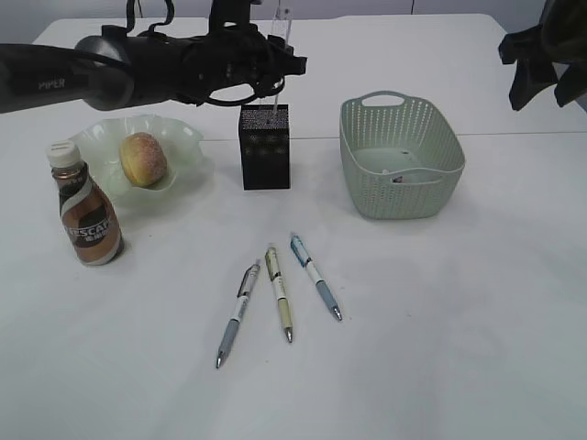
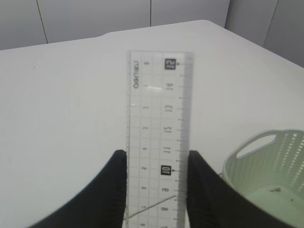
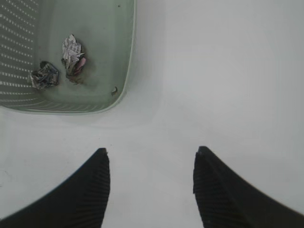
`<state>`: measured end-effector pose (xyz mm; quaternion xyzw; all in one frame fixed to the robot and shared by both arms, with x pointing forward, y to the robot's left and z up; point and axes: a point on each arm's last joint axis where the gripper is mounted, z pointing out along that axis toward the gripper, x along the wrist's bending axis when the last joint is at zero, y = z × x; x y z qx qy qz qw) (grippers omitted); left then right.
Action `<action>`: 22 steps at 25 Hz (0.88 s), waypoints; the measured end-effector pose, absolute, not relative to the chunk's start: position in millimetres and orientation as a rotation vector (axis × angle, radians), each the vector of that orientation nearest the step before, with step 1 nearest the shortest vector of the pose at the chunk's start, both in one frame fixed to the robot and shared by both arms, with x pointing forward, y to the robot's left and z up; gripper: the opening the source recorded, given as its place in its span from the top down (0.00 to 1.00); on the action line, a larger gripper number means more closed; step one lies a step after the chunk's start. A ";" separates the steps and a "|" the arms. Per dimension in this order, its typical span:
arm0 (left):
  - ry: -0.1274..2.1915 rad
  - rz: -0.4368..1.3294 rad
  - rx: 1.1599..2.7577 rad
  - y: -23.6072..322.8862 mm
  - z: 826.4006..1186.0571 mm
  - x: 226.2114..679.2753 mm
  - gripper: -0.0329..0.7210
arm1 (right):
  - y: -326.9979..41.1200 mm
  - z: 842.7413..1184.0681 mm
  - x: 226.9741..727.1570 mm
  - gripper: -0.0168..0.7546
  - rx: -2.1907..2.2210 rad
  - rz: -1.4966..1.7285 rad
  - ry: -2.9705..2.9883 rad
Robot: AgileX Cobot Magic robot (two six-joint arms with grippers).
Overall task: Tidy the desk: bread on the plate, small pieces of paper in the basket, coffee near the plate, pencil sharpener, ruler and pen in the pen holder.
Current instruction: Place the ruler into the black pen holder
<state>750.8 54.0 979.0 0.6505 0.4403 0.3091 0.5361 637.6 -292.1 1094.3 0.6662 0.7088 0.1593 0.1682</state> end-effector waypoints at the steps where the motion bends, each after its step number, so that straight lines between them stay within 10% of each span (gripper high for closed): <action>1: 1.050 0.736 1.550 54.4 977.8 751.2 0.61 | -292.1 1094.3 637.4 0.44 1.896 0.452 2.017; 22: 1.121 0.718 1.630 64.8 952.8 756.6 0.61 | -292.3 1094.6 638.2 0.44 1.888 0.456 2.011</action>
